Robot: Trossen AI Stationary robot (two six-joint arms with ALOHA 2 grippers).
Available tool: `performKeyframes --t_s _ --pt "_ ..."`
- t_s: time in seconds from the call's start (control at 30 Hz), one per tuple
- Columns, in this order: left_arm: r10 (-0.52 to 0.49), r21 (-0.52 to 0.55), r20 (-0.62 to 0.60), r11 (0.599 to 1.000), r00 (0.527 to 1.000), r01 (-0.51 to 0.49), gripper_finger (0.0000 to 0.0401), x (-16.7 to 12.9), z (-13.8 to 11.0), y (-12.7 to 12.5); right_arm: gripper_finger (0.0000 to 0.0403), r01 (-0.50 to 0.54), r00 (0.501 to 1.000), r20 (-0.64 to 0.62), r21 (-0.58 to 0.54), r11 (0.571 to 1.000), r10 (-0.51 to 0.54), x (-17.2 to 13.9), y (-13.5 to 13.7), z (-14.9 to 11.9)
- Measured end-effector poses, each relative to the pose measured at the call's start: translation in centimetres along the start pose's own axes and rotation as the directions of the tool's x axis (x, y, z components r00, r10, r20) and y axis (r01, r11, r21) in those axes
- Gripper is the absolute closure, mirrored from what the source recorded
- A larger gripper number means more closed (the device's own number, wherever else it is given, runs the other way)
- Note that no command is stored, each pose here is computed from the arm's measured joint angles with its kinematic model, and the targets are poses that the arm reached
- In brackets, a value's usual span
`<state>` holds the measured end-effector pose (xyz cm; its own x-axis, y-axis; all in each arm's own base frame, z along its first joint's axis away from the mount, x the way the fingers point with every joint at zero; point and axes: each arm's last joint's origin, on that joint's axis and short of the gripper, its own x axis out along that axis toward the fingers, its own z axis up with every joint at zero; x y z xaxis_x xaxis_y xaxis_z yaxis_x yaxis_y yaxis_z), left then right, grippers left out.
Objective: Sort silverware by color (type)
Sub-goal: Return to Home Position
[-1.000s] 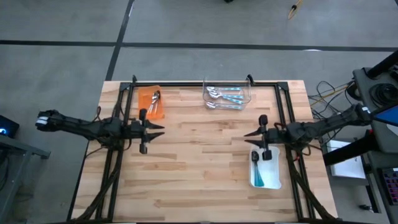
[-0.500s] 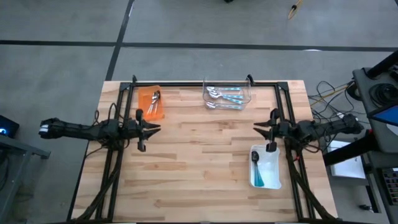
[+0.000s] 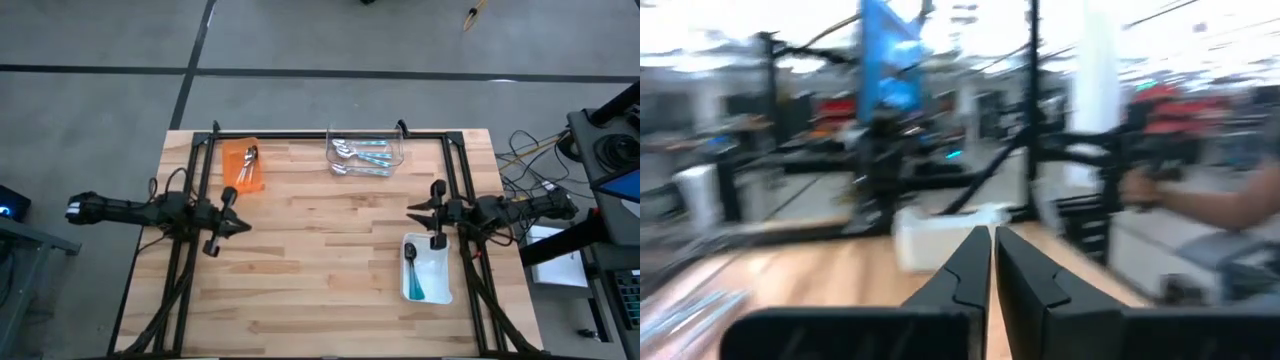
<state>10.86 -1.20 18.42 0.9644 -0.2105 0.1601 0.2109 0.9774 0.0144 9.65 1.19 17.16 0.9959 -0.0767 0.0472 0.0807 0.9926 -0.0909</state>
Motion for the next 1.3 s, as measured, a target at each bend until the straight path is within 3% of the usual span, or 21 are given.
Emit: performKeyframes --t_s 0.1,0.37,0.53,0.63,0.73,0.83,1.3 --pt "-0.065 0.005 0.029 0.998 0.997 0.065 0.04 0.0 0.3 -0.2 0.0325 -0.001 1.0 -0.017 -0.003 1.0 0.001 0.1 0.0 -0.1" --pt "-0.072 -0.009 0.006 0.997 0.997 0.072 0.0401 -0.1 0.1 -0.2 0.0325 0.113 0.993 -0.032 -0.036 0.993 -0.114 0.2 -0.3 -0.2" --pt "-0.064 -0.02 -0.063 0.998 0.996 0.062 0.0401 -0.4 -0.6 -0.2 0.0325 0.112 0.993 -0.032 -0.036 0.993 -0.113 0.2 -0.3 -0.2" --pt "0.004 -0.119 -0.101 0.993 0.995 -0.016 0.0401 -0.5 -1.0 -0.1 0.0325 0.112 0.993 -0.032 -0.036 0.993 -0.113 0.2 -0.3 -0.2" --pt "0.048 -0.287 -0.154 0.953 0.987 -0.091 0.0401 -0.5 -1.5 0.1 0.0325 0.111 0.993 -0.033 -0.036 0.993 -0.112 0.2 -0.3 -0.2" --pt "0.048 -0.374 -0.187 0.92 0.981 -0.116 0.0401 -0.5 -1.8 0.1 0.0325 0.111 0.993 -0.033 -0.036 0.993 -0.112 0.2 -0.3 -0.2" --pt "0.049 -0.385 -0.233 0.912 0.971 -0.138 0.0401 -0.3 -2.3 0.1 0.0325 0.111 0.993 -0.034 -0.036 0.993 -0.112 0.2 -0.3 -0.3"
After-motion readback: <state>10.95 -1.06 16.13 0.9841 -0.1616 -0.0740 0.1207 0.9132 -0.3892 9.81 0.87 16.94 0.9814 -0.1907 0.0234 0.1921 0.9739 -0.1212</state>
